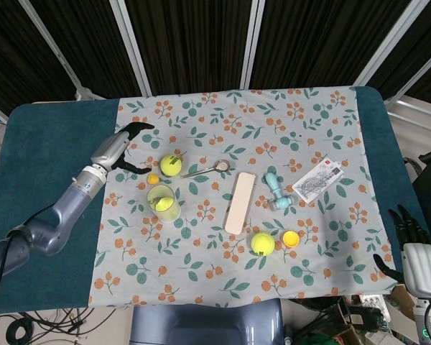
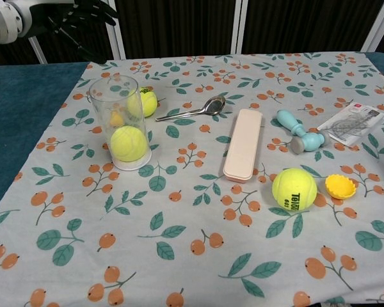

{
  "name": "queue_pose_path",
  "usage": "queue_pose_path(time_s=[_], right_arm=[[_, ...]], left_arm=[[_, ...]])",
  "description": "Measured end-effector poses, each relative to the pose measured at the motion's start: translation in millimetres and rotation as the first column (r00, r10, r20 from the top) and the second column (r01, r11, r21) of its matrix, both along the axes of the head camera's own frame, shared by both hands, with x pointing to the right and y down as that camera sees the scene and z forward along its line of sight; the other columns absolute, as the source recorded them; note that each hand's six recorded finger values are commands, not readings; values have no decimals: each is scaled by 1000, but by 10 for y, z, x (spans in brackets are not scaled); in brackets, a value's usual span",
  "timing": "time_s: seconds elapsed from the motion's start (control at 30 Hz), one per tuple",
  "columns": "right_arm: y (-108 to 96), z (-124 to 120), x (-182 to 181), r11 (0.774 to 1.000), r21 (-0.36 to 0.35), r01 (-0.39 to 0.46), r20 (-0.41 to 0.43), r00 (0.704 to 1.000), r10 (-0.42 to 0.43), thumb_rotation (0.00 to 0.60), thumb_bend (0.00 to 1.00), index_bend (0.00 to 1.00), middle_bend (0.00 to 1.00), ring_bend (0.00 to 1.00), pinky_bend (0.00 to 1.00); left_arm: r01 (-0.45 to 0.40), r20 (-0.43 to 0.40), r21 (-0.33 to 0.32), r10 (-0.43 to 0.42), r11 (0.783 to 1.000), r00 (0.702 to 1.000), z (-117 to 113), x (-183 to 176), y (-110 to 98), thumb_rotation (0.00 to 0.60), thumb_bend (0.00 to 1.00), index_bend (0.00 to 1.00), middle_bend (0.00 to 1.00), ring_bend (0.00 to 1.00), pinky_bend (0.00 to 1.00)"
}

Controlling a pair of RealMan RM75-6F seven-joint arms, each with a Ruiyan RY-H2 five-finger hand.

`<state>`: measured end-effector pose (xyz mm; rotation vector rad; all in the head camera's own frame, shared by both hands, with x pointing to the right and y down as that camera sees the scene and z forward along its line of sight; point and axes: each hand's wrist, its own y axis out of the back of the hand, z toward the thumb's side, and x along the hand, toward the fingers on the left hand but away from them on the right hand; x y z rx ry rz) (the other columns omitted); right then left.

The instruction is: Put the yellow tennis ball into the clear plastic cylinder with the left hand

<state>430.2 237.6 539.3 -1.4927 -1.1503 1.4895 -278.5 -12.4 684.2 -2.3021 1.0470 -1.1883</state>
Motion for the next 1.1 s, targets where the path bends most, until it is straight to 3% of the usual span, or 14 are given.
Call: queue_pose_path(time_s=[0.3, 0.5, 1.1], right_arm=[[3, -20, 31, 1000, 4, -8, 4, 1000, 8, 600, 174, 0, 0, 112, 253], [8, -34, 38, 1000, 7, -11, 6, 1000, 11, 600, 174, 0, 0, 112, 252], [19, -35, 51, 1000, 6, -24, 6, 1000, 24, 600, 174, 0, 0, 112, 252]], left_arm=[[-21, 15, -96, 23, 995, 1000, 360, 193, 106, 600, 104, 129, 84, 5, 86], [-37, 5, -122, 38, 992, 999, 536, 370, 152, 600, 104, 129, 85, 5, 97], [-33, 35, -103, 37, 994, 999, 877, 551, 169, 600, 120, 139, 125, 63, 181]])
